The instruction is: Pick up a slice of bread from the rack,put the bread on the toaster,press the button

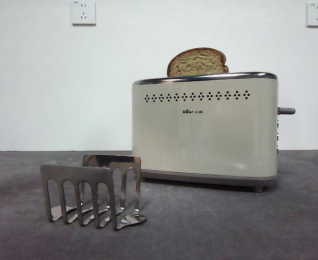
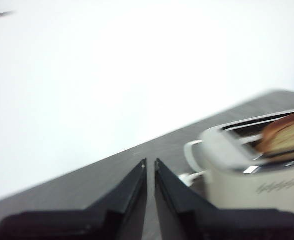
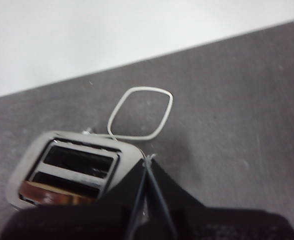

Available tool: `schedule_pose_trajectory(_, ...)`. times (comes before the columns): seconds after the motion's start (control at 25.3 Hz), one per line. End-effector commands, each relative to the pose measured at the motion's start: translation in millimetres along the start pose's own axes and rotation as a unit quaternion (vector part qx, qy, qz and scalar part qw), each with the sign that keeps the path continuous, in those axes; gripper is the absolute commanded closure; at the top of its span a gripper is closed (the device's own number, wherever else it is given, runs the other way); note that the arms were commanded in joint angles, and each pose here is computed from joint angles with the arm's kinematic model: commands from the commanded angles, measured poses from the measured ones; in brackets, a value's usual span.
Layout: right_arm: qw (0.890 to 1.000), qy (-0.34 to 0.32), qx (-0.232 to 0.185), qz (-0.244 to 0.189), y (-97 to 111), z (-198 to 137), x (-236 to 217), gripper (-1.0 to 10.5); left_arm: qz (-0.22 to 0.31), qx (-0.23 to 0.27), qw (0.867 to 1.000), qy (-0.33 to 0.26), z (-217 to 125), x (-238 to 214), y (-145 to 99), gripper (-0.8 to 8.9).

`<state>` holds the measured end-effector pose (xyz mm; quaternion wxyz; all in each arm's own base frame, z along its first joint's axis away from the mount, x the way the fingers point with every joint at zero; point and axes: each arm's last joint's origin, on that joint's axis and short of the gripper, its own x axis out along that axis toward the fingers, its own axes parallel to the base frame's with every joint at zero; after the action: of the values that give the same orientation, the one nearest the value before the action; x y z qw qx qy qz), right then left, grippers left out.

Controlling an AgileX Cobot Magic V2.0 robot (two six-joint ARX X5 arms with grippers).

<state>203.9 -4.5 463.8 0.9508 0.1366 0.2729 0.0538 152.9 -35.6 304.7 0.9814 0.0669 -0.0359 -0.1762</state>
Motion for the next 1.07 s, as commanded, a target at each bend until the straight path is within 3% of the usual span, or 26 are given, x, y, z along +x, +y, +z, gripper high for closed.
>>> schedule_pose_trajectory(0.04, 1.0, 0.014, -0.002, -0.022, -2, -1, 5, 9.5, 0.066, -0.07, 0.995, 0.022, -64, -27, 0, 7.85)
schedule_pose_trajectory(0.16, 0.998, 0.033, 0.002, -0.044, -5, -4, 9, 9.5, 0.112, -0.084, 0.99, 0.018, -95, -46, -1, 7.85)
schedule_pose_trajectory(0.4, 0.995, 0.06, 0.007, -0.074, -9, -7, 17, 9.5, 0.14, -0.086, 0.986, 0.039, -136, -63, -7, 7.85)
schedule_pose_trajectory(0.63, 0.993, 0.062, 0.006, -0.097, -11, -6, 22, 9.5, 0.166, -0.088, 0.976, 0.114, -152, -73, -9, 7.85)
schedule_pose_trajectory(1.07, 0.993, 0.063, 0.006, -0.1, -12, -6, 22, 9.5, 0.179, -0.097, 0.971, 0.126, -154, -72, -6, 7.85)
